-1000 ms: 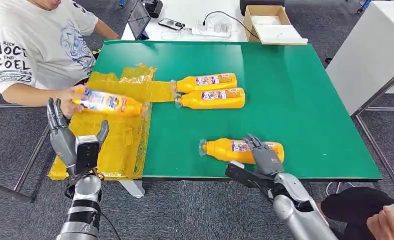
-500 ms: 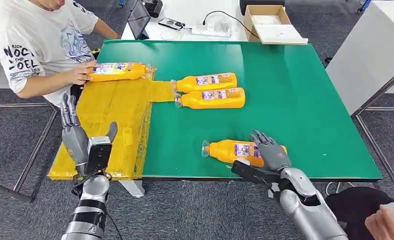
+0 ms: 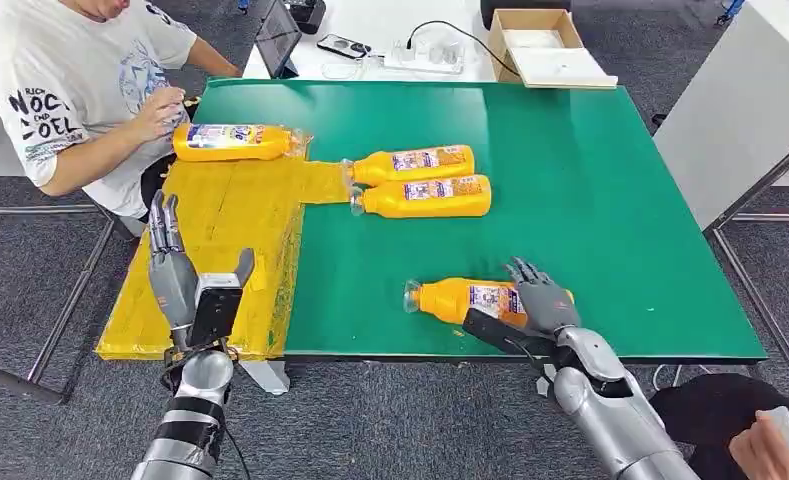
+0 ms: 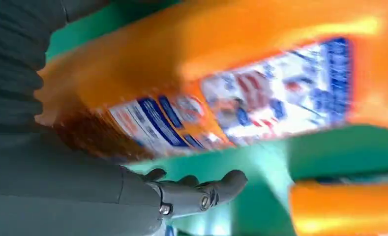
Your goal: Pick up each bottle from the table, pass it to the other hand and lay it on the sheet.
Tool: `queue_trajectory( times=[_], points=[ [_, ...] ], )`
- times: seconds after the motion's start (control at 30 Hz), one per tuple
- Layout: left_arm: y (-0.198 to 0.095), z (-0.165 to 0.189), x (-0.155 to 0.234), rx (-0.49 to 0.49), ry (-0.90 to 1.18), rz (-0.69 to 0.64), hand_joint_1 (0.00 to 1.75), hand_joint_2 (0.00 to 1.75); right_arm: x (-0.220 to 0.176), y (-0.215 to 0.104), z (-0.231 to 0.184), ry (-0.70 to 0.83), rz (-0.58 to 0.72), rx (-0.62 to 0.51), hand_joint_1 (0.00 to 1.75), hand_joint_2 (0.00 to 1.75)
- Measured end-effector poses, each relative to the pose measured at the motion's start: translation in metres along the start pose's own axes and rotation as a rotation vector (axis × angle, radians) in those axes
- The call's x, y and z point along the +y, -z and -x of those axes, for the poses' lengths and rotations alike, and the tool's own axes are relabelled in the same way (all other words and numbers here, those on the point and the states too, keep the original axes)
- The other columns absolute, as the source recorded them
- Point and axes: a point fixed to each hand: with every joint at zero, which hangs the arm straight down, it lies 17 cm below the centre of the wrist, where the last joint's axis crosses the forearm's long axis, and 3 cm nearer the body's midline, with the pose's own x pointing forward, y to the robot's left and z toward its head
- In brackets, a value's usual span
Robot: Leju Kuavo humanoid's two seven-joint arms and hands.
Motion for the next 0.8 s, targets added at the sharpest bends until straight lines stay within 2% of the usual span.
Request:
queue_trajectory(
  times=[0.27, 0.3, 0.53, 0.57, 0.6, 0.63, 0.8],
  points=[
    [-0.003, 0.002, -0.011, 0.015, -0.016, 0.024, 0.0, 1.75, 0.006, -0.001, 0.026, 0.029, -0.096, 0.054, 0.0, 1.75],
    [-0.003, 0.002, -0.012, 0.018, -0.021, 0.026, 0.0, 1.75, 0.005, -0.002, 0.031, 0.028, -0.101, 0.066, 0.12, 1.75],
    [-0.003, 0.002, -0.013, 0.019, -0.023, 0.027, 0.0, 1.75, 0.005, -0.003, 0.034, 0.027, -0.104, 0.073, 0.12, 1.75],
    [-0.004, 0.003, -0.015, 0.025, -0.027, 0.032, 0.0, 1.75, 0.003, -0.005, 0.045, 0.029, -0.114, 0.093, 0.12, 1.75],
    [-0.005, 0.003, -0.019, 0.027, -0.031, 0.039, 0.0, 1.75, 0.004, -0.007, 0.052, 0.03, -0.125, 0.111, 1.34, 1.75],
    [-0.006, 0.004, -0.021, 0.034, -0.038, 0.042, 0.0, 1.75, 0.004, -0.009, 0.058, 0.035, -0.133, 0.121, 1.75, 1.75],
    [-0.01, 0.003, -0.029, 0.045, -0.058, 0.06, 0.0, 1.75, 0.0, -0.007, 0.056, 0.072, -0.095, 0.124, 1.75, 1.75]
  ],
)
